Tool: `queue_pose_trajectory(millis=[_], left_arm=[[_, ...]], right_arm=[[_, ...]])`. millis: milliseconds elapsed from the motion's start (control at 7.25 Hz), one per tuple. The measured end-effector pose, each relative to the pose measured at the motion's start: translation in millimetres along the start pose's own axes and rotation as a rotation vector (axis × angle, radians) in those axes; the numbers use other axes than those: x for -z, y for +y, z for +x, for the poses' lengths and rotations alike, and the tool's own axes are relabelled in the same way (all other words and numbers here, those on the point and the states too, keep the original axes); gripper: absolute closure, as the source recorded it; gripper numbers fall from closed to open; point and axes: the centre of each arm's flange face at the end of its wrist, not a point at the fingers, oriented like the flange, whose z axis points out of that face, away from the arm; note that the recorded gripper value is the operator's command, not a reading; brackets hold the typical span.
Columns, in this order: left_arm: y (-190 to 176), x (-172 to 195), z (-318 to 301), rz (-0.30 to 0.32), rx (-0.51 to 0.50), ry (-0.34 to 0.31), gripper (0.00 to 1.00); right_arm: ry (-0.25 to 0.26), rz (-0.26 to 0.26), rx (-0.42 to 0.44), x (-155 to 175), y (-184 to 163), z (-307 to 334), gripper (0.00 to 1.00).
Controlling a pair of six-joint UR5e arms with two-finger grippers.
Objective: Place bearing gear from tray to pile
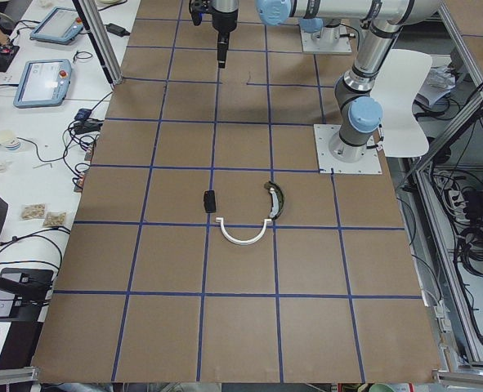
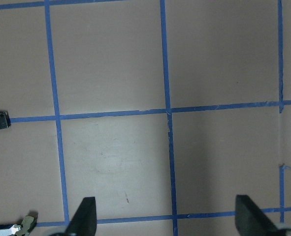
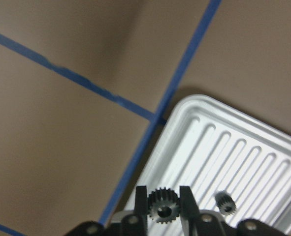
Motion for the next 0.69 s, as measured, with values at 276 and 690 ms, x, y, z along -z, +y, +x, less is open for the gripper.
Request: queue_pose_trajectory(millis=[276, 690], left_arm=[[0.0, 0.0, 0.0, 0.0, 0.0, 0.0, 0.0], [0.0, -0.5, -0.2, -0.001, 0.0, 0.0, 0.0]], right_arm=[[-0.045, 0.029, -0.138, 40.3, -95.0, -116.3, 1.0], [-0.122, 0.03, -0.306, 34.3, -217.8, -336.5, 1.0]])
